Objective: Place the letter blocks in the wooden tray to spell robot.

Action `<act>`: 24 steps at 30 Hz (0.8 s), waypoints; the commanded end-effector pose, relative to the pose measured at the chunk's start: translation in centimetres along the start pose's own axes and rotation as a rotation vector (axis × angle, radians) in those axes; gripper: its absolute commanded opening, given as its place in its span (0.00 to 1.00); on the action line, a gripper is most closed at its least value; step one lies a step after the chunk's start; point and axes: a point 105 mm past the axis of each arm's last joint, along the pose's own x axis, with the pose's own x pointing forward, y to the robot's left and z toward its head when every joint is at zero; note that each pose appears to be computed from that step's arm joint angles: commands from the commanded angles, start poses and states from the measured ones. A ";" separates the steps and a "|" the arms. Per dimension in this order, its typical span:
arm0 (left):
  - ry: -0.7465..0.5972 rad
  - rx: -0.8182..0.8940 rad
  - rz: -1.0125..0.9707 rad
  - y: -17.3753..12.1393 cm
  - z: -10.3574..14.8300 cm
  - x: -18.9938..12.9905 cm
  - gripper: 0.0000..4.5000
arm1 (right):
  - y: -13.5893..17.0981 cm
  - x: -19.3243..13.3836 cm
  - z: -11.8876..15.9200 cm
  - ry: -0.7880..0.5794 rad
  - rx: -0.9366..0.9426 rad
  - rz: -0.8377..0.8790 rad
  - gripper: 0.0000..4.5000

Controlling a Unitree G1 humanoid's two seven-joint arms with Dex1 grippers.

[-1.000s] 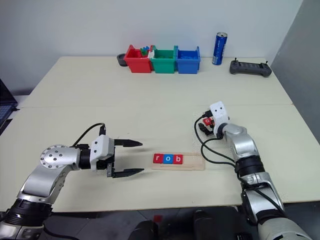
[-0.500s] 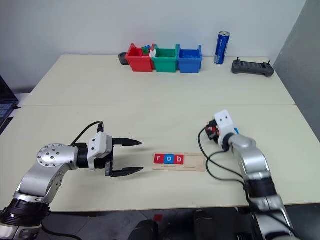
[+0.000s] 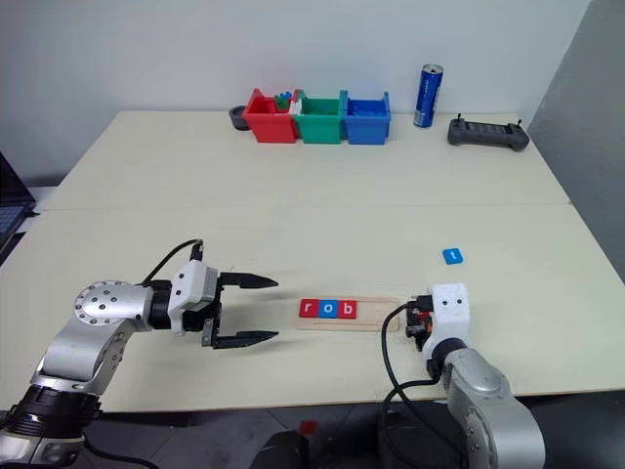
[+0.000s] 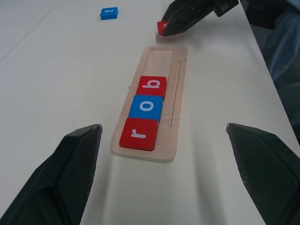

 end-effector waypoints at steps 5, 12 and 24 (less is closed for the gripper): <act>-0.013 0.045 0.006 0.0 0.8 -0.2 1.00 | -1.3 0.1 1.3 -0.077 0.112 -0.080 0.63; -0.005 0.042 0.029 -0.1 0.1 -0.6 1.00 | -1.8 -0.6 4.7 -0.203 0.060 -0.076 0.99; 0.019 0.050 0.046 -0.3 -1.0 -0.8 1.00 | -2.9 -1.7 4.3 0.084 -0.534 0.605 0.99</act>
